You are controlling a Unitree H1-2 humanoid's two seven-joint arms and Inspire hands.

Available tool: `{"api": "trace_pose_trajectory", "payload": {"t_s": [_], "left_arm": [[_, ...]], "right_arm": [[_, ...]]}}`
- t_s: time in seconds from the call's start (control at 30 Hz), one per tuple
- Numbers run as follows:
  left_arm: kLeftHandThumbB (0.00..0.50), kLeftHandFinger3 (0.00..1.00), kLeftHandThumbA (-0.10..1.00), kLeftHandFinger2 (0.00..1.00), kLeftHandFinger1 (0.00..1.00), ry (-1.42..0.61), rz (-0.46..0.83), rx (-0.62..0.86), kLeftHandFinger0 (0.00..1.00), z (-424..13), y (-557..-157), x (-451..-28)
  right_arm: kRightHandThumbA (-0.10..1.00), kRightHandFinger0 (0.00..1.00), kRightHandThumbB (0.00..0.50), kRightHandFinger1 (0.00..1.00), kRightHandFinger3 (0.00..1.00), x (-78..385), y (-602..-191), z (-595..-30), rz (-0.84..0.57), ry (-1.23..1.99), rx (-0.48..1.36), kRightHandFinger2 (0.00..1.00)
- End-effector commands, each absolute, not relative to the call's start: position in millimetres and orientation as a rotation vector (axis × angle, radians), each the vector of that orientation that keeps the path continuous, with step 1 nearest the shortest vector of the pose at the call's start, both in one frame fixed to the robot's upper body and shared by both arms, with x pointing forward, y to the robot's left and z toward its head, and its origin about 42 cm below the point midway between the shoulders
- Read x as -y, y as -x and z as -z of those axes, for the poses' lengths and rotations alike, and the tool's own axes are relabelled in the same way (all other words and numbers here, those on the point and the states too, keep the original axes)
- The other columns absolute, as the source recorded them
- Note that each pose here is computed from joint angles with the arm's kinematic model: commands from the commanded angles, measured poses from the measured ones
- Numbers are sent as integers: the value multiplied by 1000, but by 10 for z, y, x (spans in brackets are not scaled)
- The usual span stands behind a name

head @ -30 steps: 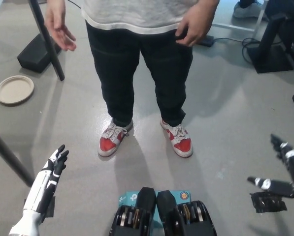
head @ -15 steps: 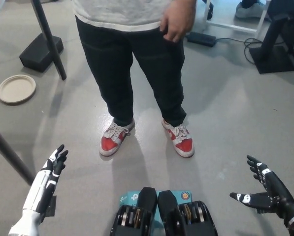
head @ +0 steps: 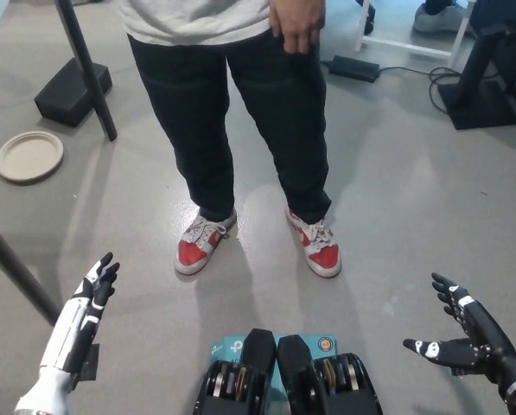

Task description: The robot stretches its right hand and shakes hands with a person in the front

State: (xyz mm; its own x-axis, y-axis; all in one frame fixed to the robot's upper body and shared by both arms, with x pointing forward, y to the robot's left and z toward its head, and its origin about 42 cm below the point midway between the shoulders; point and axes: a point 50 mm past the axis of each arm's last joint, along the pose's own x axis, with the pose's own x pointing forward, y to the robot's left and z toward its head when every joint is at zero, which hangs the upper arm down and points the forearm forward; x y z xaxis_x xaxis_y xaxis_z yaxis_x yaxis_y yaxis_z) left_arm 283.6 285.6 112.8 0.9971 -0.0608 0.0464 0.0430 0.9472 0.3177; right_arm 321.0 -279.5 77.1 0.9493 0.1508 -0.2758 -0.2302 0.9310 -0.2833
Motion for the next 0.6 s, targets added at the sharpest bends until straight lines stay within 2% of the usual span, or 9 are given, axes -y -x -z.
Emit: {"api": "trace_pose_trajectory", "payload": {"t_s": [0.0, 0.1, 0.13, 0.2, 0.3, 0.47, 0.57], "left_arm": [[98, 1000, 1000, 1000, 1000, -330, 44, 71, 1000, -1204, -2842, -2894], [95, 1000, 1000, 1000, 1000, -326, 47, 67, 1000, -1189, -2821, -2889], [102, 1000, 1000, 1000, 1000, -323, 50, 68, 1000, -1172, -2813, -2892], [101, 1000, 1000, 1000, 1000, -321, 52, 64, 1000, -1152, -2801, -2896], [91, 1000, 1000, 1000, 1000, -323, 50, 62, 1000, -1139, -2767, -2886], [103, 1000, 1000, 1000, 1000, -316, 52, 51, 1000, -1114, -2745, -2895], [91, 1000, 1000, 1000, 1000, -325, 52, 56, 1000, -1104, -2750, -2899]], "right_arm": [[910, 1000, 220, 1000, 1000, 2819, -3259, -899, -188, 313, -142, 1000], [907, 1000, 209, 1000, 1000, 2805, -3227, -916, -167, 300, -94, 1000], [899, 1000, 177, 1000, 1000, 2789, -3201, -932, -167, 284, -59, 1000], [887, 1000, 161, 1000, 1000, 2769, -3170, -943, -160, 267, -21, 1000], [885, 1000, 182, 1000, 1000, 2739, -3116, -951, -136, 238, 10, 1000], [886, 1000, 158, 1000, 1000, 2697, -3086, -960, -101, 213, 90, 1000], [898, 1000, 171, 1000, 1000, 2691, -3082, -958, -88, 210, 100, 1000]]}}
